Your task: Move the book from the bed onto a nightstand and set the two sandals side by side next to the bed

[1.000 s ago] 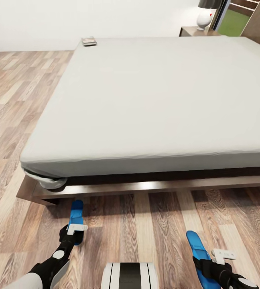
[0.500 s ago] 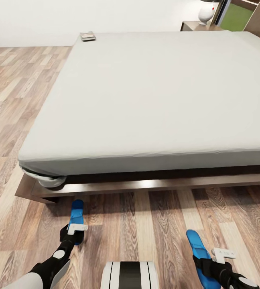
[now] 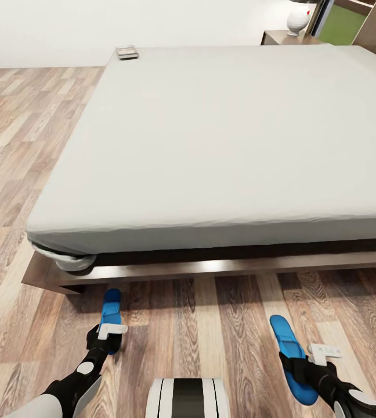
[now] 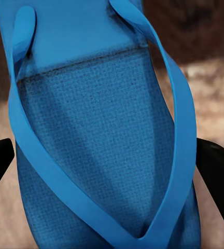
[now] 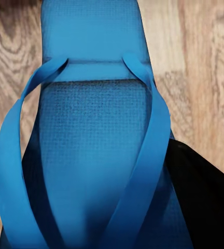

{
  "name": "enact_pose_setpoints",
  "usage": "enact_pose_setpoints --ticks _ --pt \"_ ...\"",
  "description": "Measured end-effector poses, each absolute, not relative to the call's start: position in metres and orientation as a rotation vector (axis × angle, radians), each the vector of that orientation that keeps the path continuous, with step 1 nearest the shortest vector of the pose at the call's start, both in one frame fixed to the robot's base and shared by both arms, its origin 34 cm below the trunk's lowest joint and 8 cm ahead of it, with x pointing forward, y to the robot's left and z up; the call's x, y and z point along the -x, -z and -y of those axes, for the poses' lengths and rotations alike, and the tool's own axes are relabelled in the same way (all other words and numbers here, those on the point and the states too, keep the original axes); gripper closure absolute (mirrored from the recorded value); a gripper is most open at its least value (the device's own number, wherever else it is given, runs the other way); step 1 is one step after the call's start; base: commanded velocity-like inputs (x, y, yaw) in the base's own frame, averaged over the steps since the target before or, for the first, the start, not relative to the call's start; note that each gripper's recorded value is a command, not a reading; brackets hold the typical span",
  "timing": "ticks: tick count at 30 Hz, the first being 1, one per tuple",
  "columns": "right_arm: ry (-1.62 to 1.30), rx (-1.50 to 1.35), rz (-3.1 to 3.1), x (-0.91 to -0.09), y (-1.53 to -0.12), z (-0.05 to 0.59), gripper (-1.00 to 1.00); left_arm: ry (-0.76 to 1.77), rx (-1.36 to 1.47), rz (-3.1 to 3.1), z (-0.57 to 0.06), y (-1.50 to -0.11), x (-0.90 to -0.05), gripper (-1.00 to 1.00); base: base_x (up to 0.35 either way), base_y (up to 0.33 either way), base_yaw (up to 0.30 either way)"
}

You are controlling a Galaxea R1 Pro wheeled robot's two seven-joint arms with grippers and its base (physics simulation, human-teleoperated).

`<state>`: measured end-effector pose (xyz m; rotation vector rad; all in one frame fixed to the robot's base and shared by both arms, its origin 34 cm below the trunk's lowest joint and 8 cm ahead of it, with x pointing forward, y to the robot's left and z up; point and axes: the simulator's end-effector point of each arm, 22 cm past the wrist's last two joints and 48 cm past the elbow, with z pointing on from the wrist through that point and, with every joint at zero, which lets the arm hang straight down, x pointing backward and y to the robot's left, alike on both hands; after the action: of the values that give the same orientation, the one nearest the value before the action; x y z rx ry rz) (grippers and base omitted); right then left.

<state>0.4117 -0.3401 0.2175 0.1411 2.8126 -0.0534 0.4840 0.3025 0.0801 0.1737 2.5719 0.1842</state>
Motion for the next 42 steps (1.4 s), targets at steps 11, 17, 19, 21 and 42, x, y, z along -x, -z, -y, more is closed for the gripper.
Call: enact_pose_setpoints --ticks 11,17,19,21,42 --pt "0.053 -0.139 -2.832 -0.407 -0.210 0.340 1.00 -0.186 -0.179 -2.597 -0.304 -0.070 -0.473 1.00 0.000 0.000 0.000" --pt "0.048 -0.137 -2.829 -0.408 -0.210 0.338 1.00 -0.184 -0.178 -2.595 -0.303 -0.070 -0.474 1.00 0.000 0.000 0.000" --pt "0.047 -0.137 -2.829 -0.408 -0.210 0.337 1.00 -0.183 -0.178 -2.595 -0.302 -0.070 -0.474 1.00 0.000 0.000 0.000" --pt "0.045 -0.137 -2.829 -0.408 -0.210 0.337 1.00 -0.181 -0.177 -2.595 -0.302 -0.070 -0.474 1.00 0.000 0.000 0.000" --pt "0.041 -0.136 -2.868 -0.397 -0.196 0.335 1.00 -0.173 -0.179 -2.634 -0.297 -0.053 -0.458 1.00 0.000 0.000 0.000"
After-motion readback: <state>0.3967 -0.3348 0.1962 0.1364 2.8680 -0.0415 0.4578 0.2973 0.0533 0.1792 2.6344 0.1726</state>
